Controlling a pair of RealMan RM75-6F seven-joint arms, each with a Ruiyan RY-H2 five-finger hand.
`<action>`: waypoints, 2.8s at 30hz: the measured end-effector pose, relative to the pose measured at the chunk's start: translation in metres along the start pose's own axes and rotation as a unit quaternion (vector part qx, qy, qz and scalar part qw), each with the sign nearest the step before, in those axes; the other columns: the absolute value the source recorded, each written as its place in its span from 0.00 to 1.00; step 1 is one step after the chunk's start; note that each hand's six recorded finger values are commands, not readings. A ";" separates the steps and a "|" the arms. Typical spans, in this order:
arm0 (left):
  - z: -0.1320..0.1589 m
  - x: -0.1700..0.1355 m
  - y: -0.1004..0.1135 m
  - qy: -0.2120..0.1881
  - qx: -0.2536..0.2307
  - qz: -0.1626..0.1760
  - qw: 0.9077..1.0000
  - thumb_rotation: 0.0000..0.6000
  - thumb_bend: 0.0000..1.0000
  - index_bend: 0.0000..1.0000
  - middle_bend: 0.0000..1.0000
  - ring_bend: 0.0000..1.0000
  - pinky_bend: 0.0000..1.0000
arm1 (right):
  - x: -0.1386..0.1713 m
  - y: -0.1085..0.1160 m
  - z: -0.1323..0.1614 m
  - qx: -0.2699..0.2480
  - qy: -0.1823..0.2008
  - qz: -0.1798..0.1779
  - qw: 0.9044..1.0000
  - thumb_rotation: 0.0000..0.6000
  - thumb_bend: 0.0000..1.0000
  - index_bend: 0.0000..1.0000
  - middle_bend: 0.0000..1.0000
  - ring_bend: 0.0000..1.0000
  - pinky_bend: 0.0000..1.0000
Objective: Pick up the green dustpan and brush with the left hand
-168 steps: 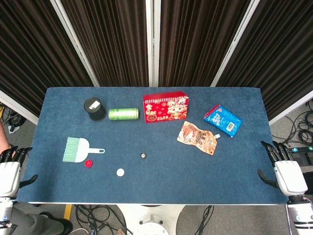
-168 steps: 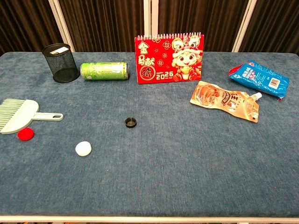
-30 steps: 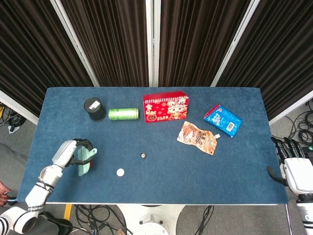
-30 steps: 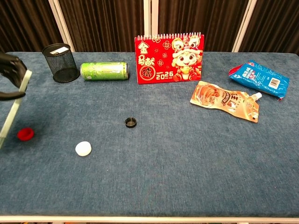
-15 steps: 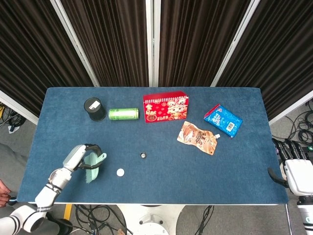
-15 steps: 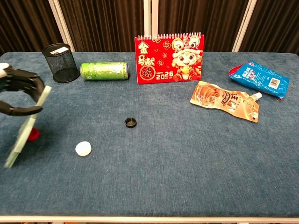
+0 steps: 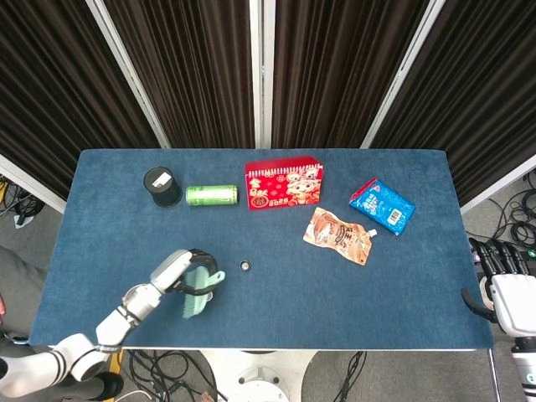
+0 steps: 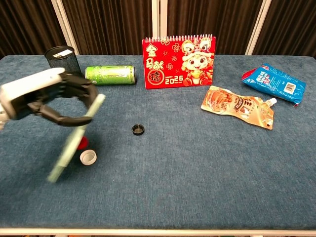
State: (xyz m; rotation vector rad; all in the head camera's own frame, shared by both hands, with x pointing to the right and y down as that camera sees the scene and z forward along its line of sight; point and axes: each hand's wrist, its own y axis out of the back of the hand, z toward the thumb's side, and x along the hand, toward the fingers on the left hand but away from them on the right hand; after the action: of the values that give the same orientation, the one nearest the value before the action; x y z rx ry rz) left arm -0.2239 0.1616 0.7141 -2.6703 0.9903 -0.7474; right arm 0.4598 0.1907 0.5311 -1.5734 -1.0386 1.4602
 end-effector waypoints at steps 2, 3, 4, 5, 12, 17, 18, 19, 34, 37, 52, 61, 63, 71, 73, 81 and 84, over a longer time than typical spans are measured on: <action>0.007 0.008 -0.004 -0.009 -0.001 0.000 1.000 1.00 0.46 0.60 0.65 0.46 0.36 | 0.000 0.000 0.000 -0.002 0.001 0.000 1.000 1.00 0.23 0.00 0.13 0.00 0.00; 0.010 0.012 -0.006 -0.013 0.001 0.002 1.000 1.00 0.46 0.60 0.65 0.46 0.36 | 0.000 -0.001 0.000 -0.002 0.002 0.000 1.000 1.00 0.22 0.00 0.13 0.00 0.00; 0.012 0.015 -0.007 -0.014 0.003 0.004 1.000 1.00 0.46 0.60 0.65 0.46 0.36 | 0.000 -0.001 0.000 -0.003 0.002 0.001 1.000 1.00 0.22 0.00 0.13 0.00 0.00; 0.014 0.017 -0.008 -0.015 0.005 0.007 1.000 1.00 0.46 0.60 0.65 0.46 0.36 | 0.000 -0.002 -0.001 -0.003 0.002 0.001 1.000 1.00 0.22 0.00 0.13 0.00 0.00; 0.021 0.023 -0.010 -0.004 0.061 0.039 0.997 1.00 0.46 0.60 0.65 0.46 0.35 | -0.003 -0.002 -0.004 -0.002 0.002 0.005 1.000 1.00 0.23 0.00 0.13 0.00 0.00; 0.020 0.018 -0.011 0.019 0.099 0.060 0.993 1.00 0.46 0.60 0.65 0.46 0.35 | -0.007 -0.006 -0.004 -0.005 0.006 0.011 1.000 1.00 0.23 0.00 0.13 0.00 0.00; 0.020 0.016 -0.012 0.023 0.111 0.064 0.991 1.00 0.46 0.60 0.65 0.46 0.35 | -0.007 -0.006 -0.004 -0.005 0.006 0.011 1.000 1.00 0.23 0.00 0.13 0.00 0.00; 0.020 0.015 -0.012 0.026 0.119 0.067 0.990 1.00 0.46 0.60 0.65 0.46 0.35 | -0.007 -0.007 -0.005 -0.005 0.005 0.012 1.000 1.00 0.22 0.00 0.13 0.00 0.00; 0.032 0.000 -0.020 0.056 0.173 0.102 0.978 1.00 0.45 0.60 0.66 0.46 0.35 | -0.006 -0.006 -0.008 -0.006 0.003 0.012 1.000 1.00 0.23 0.00 0.13 0.00 0.00; 0.030 0.006 -0.027 0.063 0.173 0.107 0.977 1.00 0.45 0.60 0.66 0.46 0.35 | -0.006 -0.006 -0.008 -0.006 0.003 0.012 1.000 1.00 0.23 0.00 0.13 0.00 0.00; 0.030 0.058 -0.036 0.093 0.143 0.132 0.977 1.00 0.45 0.60 0.66 0.46 0.35 | -0.003 -0.004 -0.014 -0.008 -0.005 0.010 1.000 1.00 0.23 0.00 0.13 0.00 0.00; 0.039 0.089 -0.041 0.085 0.126 0.124 0.981 1.00 0.45 0.60 0.66 0.46 0.35 | -0.001 -0.005 -0.016 -0.008 -0.008 0.010 1.000 1.00 0.23 0.00 0.13 0.00 0.00; 0.043 0.097 -0.043 0.081 0.119 0.122 0.982 1.00 0.45 0.60 0.66 0.46 0.35 | -0.001 -0.004 -0.017 -0.008 -0.008 0.010 1.000 1.00 0.22 0.00 0.13 0.00 0.00; 0.060 0.110 -0.037 0.061 0.086 0.126 0.986 1.00 0.45 0.60 0.66 0.46 0.35 | -0.001 -0.003 -0.018 -0.009 -0.009 0.007 1.000 1.00 0.22 0.00 0.13 0.00 0.00; 0.063 0.105 -0.029 0.056 0.082 0.130 0.986 1.00 0.45 0.60 0.66 0.46 0.35 | -0.002 -0.003 -0.017 -0.009 -0.008 0.009 1.000 1.00 0.22 0.00 0.13 0.00 0.00; 0.051 0.061 -0.006 0.068 0.088 0.137 0.984 1.00 0.45 0.60 0.66 0.46 0.35 | -0.008 -0.008 -0.013 -0.013 0.004 0.013 1.000 1.00 0.22 0.00 0.13 0.00 0.00; 0.042 0.047 -0.012 0.080 0.093 0.131 0.984 1.00 0.45 0.60 0.66 0.46 0.35 | -0.009 -0.008 -0.011 -0.013 0.007 0.015 1.000 1.00 0.22 0.00 0.13 0.00 0.00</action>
State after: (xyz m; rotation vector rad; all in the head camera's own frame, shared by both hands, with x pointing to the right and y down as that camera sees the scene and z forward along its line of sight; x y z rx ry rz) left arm -0.1644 0.1404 0.7010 -2.2929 1.2166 -0.9550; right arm 0.4700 0.1858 0.5431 -1.6213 -1.0340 1.4579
